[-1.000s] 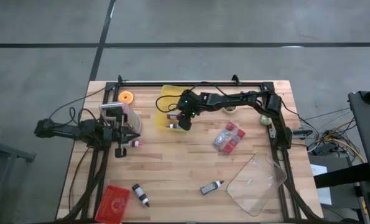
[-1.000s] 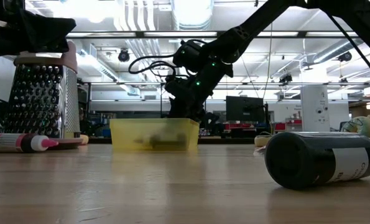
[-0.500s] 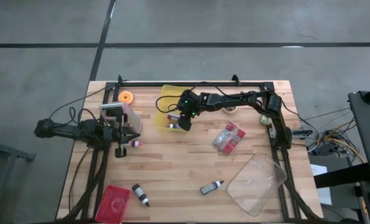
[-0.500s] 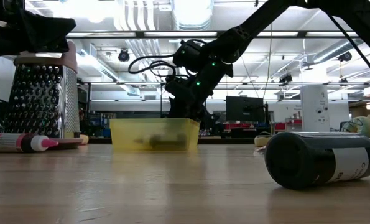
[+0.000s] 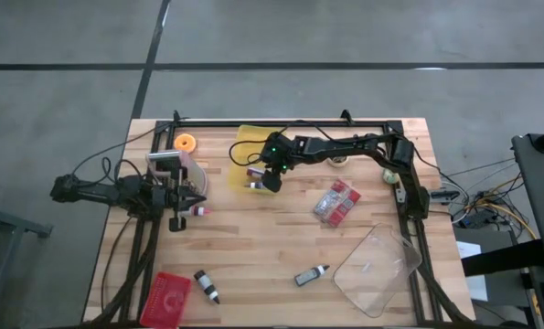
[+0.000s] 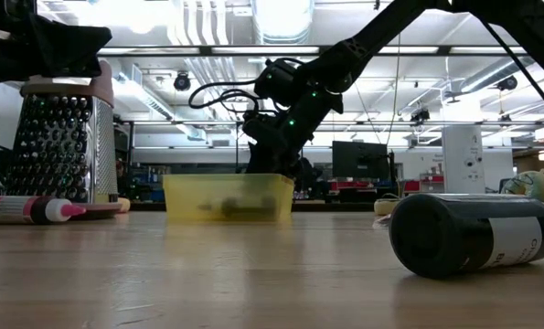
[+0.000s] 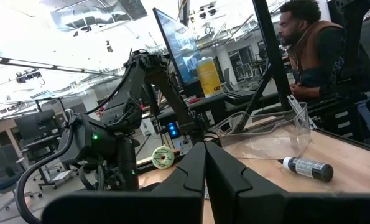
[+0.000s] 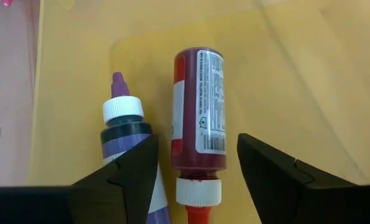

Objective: Pick & Place Food Item
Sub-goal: Put the right black food coloring into the yellow bin

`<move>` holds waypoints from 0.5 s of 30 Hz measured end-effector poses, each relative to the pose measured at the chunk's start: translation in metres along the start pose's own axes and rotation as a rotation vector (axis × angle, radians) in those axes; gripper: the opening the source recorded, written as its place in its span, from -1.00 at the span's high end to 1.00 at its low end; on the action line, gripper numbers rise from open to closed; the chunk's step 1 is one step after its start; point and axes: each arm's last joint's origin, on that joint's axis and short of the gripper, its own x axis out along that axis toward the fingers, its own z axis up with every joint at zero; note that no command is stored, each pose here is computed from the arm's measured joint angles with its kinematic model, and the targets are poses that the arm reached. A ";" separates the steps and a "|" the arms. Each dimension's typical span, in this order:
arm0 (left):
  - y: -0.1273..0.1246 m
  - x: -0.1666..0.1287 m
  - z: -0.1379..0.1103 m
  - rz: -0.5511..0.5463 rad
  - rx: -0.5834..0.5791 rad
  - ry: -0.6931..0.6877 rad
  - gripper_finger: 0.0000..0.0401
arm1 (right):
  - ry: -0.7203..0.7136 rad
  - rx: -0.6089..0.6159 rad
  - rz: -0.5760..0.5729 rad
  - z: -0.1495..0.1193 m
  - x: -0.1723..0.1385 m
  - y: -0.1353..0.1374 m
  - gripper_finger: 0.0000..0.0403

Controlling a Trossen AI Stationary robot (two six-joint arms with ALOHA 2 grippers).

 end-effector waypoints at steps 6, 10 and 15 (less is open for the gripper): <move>0.000 0.000 0.000 0.000 0.000 0.000 0.93 | 0.002 0.009 0.023 0.000 0.000 0.001 -0.14; 0.000 0.000 0.000 0.000 0.000 0.000 0.93 | 0.001 0.013 0.027 0.000 0.000 0.001 -0.19; 0.000 0.000 0.000 0.000 0.000 0.000 0.93 | -0.034 -0.035 0.031 0.003 0.000 0.001 -0.21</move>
